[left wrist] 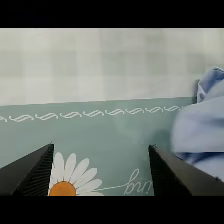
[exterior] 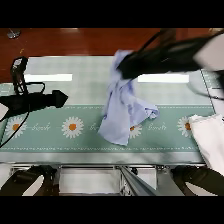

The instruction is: Fold the shirts.

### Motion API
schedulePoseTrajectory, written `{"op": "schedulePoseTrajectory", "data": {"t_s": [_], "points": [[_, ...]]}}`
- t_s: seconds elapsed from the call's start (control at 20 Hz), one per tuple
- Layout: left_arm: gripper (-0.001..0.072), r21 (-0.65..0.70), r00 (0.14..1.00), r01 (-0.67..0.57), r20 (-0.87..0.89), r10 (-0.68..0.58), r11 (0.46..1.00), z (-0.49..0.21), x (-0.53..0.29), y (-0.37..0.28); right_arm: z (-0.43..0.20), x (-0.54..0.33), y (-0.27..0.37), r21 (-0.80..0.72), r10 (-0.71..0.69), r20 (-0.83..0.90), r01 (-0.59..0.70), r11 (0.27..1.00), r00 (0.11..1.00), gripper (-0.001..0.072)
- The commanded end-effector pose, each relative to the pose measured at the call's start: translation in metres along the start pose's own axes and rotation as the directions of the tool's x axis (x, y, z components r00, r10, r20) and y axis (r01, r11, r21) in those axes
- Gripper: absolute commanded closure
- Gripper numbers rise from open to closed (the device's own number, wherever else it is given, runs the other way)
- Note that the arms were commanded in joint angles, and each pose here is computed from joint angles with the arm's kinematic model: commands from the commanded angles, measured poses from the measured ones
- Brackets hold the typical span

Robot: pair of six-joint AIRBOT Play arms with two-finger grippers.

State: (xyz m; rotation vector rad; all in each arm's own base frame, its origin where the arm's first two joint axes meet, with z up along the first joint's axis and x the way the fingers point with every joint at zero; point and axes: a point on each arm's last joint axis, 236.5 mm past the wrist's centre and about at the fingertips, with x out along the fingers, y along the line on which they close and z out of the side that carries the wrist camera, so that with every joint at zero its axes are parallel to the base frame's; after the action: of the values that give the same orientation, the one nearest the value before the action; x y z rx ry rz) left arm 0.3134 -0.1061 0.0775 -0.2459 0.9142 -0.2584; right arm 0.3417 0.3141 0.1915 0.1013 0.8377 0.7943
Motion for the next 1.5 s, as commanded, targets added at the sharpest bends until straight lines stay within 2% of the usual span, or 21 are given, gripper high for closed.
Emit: {"op": "schedulePoseTrajectory", "data": {"t_s": [0.0, 0.05, 0.1, 0.15, 0.3, 0.4, 0.45, 0.55, 0.65, 0.75, 0.8, 0.9, 1.0, 1.3, 1.35, 1.4, 1.45], "points": [[0.0004, -0.003, 1.0, -0.004, -0.02, 0.004, 1.0, -0.003, 0.005, 0.002, -0.087, 0.116, 0.027, 0.168, 0.12, -0.197, -0.087, 0.982, 0.973, 0.0694], [0.0004, -0.005, 0.999, -0.007, -0.039, 0.006, 1.0, -0.007, 0.007, 0.003, -0.102, 0.138, 0.028, 0.209, 0.133, -0.229, -0.084, 0.974, 0.964, 0.0672], [0.0004, -0.006, 0.998, -0.01, -0.065, 0.009, 1.0, -0.012, 0.01, 0.004, -0.11, 0.151, 0.028, 0.25, 0.149, -0.246, -0.085, 0.964, 0.958, 0.041], [0.0004, -0.007, 0.996, -0.014, -0.091, 0.013, 1.0, -0.018, 0.011, 0.005, -0.112, 0.156, 0.024, 0.287, 0.165, -0.252, -0.09, 0.954, 0.953, 0.0075], [0.0004, 0.007, 0.985, -0.038, -0.168, 0.038, 0.999, -0.035, 0.014, 0.012, -0.074, 0.11, -0.025, 0.253, 0.125, -0.243, -0.062, 0.965, 0.962, 0.0092], [0.0004, 0.045, 0.969, -0.034, -0.243, 0.043, 0.998, -0.052, 0.011, 0.013, -0.048, 0.041, -0.1, 0.254, -0.027, -0.219, 0.084, 0.963, 0.975, 0.0093], [0.0004, 0.064, 0.957, -0.029, -0.286, 0.046, 0.998, -0.063, 0.008, 0.014, -0.052, -0.003, -0.147, 0.262, -0.144, -0.236, 0.205, 0.943, 0.961, 0.0093], [0.0004, 0.039, 0.93, -0.011, -0.367, 0.025, 0.999, -0.088, 0.009, 0.013, -0.089, -0.08, -0.223, 0.336, -0.335, -0.292, 0.424, 0.841, 0.896, 0.0094], [0.0005, -0.042, 0.906, 0.046, -0.42, -0.059, 0.998, -0.115, 0.024, 0.005, -0.146, -0.121, -0.264, 0.481, -0.408, -0.304, 0.508, 0.714, 0.861, 0.0095], [0.0005, -0.174, 0.904, 0.11, -0.392, -0.171, 0.979, -0.126, 0.049, -0.005, -0.202, -0.118, -0.269, 0.654, -0.376, -0.262, 0.45, 0.608, 0.889, 0.0096], [0.0005, -0.24, 0.908, 0.174, -0.337, -0.25, 0.955, -0.122, 0.061, -0.015, -0.224, -0.108, -0.262, 0.706, -0.342, -0.238, 0.404, 0.582, 0.909, 0.0096], [0.0005, -0.238, 0.911, 0.31, -0.201, -0.359, 0.92, -0.095, 0.079, -0.035, -0.259, -0.083, -0.24, 0.747, -0.256, -0.218, 0.33, 0.577, 0.942, 0.0096], [0.0005, -0.231, 0.905, 0.37, -0.13, -0.405, 0.9, -0.077, 0.092, -0.047, -0.282, -0.066, -0.221, 0.759, -0.178, -0.244, 0.302, 0.577, 0.953, 0.0096], [0.0008, -0.249, 0.904, 0.345, -0.172, -0.391, 0.905, -0.059, 0.134, -0.043, -0.302, -0.034, -0.194, 0.727, -0.091, -0.32, 0.306, 0.614, 0.943, 0.0096], [0.0066, -0.246, 0.902, 0.35, -0.172, -0.396, 0.904, -0.053, 0.137, -0.045, -0.3, -0.023, -0.189, 0.734, -0.067, -0.315, 0.288, 0.615, 0.947, 0.0096], [0.0393, -0.24, 0.897, 0.363, -0.172, -0.408, 0.9, -0.047, 0.137, -0.048, -0.294, -0.011, -0.184, 0.745, -0.05, -0.293, 0.261, 0.614, 0.955, 0.0096], [0.0663, -0.227, 0.894, 0.376, -0.165, -0.416, 0.898, -0.039, 0.135, -0.051, -0.286, 0.0, -0.181, 0.753, -0.039, -0.267, 0.233, 0.615, 0.963, 0.0096]]}}
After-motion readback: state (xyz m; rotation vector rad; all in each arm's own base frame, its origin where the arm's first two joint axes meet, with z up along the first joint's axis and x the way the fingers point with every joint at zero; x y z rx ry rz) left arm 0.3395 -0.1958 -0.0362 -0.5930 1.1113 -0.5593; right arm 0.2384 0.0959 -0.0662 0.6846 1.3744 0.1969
